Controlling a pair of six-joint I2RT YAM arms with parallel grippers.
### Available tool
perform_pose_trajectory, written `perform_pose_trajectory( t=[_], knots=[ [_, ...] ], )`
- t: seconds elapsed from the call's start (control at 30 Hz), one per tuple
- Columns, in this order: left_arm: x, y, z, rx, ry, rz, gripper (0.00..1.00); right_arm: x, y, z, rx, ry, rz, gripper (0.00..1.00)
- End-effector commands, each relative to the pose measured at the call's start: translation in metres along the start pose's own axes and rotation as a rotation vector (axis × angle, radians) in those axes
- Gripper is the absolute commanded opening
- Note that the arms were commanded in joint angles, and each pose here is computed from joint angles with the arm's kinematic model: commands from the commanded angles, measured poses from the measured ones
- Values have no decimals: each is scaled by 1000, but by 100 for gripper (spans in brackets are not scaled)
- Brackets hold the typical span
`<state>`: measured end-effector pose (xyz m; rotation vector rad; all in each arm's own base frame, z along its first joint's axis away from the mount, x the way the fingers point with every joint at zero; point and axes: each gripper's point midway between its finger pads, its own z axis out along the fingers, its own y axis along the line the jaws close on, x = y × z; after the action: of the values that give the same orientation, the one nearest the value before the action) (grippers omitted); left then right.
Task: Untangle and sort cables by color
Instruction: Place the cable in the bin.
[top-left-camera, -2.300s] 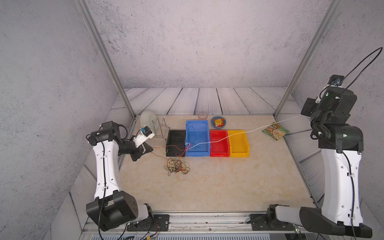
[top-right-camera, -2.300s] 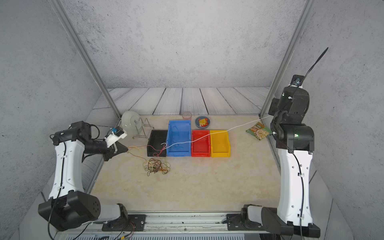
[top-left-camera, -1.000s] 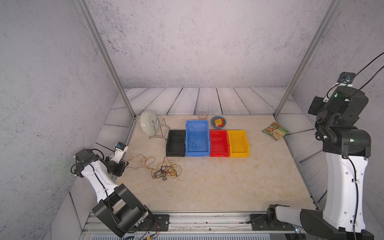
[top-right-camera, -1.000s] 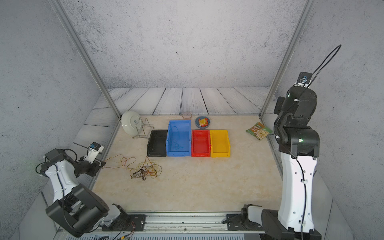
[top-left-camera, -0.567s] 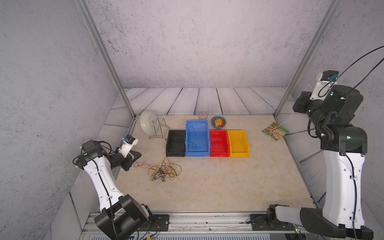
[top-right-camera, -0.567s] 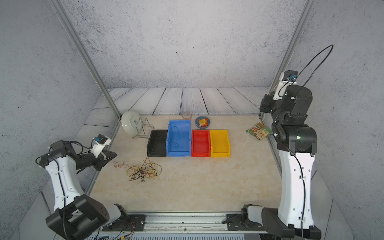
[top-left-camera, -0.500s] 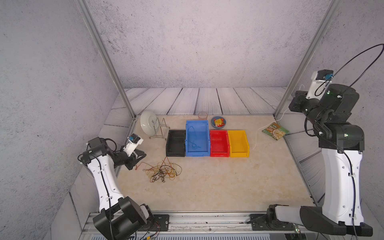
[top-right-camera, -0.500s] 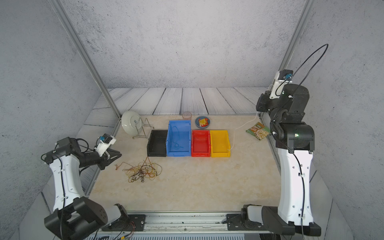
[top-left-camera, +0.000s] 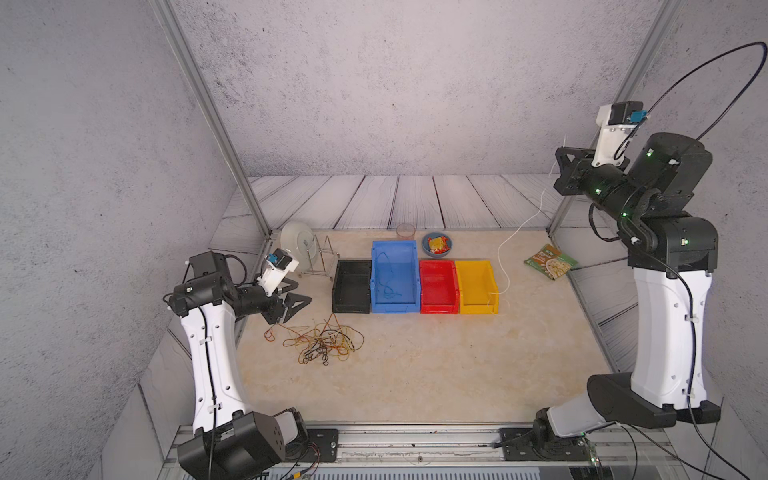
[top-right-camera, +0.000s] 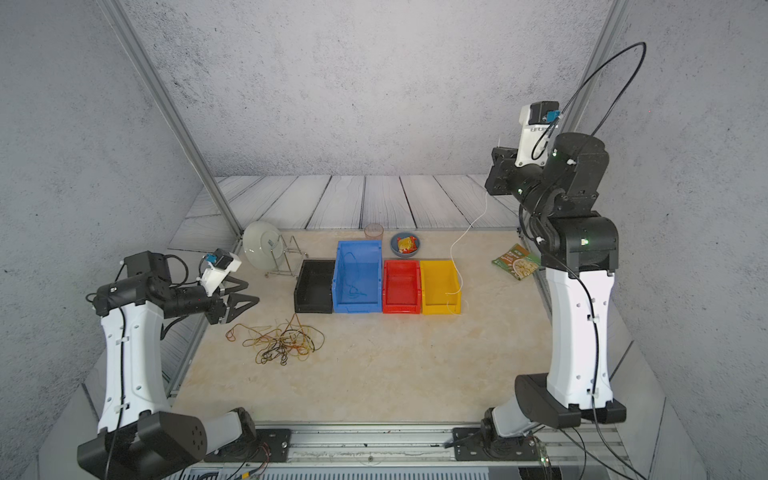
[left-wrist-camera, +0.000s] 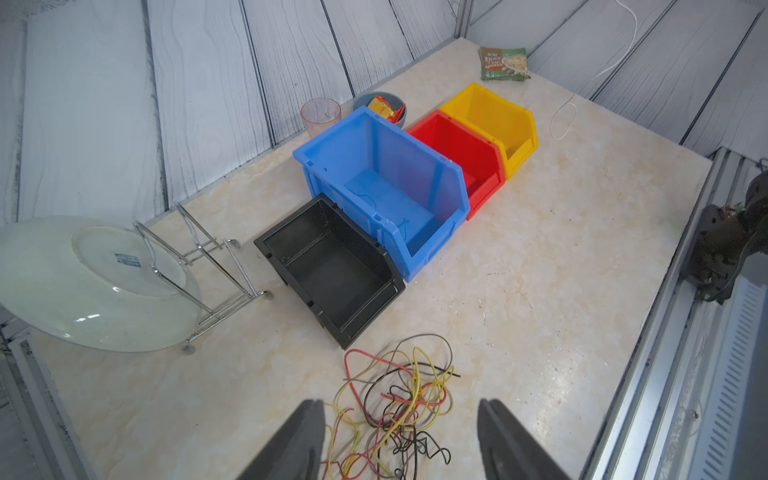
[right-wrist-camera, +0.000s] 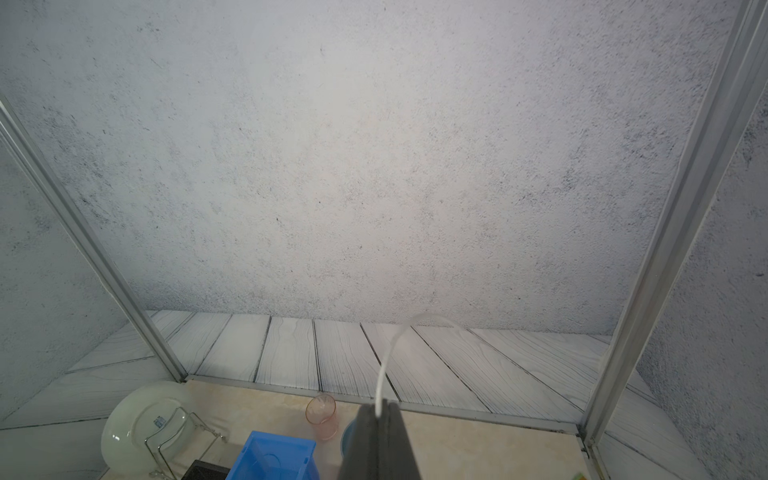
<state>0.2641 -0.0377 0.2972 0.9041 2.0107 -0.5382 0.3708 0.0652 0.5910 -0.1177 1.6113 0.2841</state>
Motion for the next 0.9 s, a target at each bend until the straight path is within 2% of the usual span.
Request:
perform_pose_trajectory(
  t=[0.0, 0.3, 0.57, 0.87],
  knots=[
    [-8, -1, 5, 35, -47, -80, 64, -3, 4, 15, -34, -6, 27, 0],
    [12, 4, 25, 48, -26, -161, 65, -7, 11, 35, -75, -20, 59, 0],
    [19, 7, 32, 51, -17, -206, 65, -13, 36, 33, -213, -37, 125, 0],
    [24, 5, 36, 62, -10, -225, 64, -3, 33, 49, -211, -13, 130, 0]
  ],
)
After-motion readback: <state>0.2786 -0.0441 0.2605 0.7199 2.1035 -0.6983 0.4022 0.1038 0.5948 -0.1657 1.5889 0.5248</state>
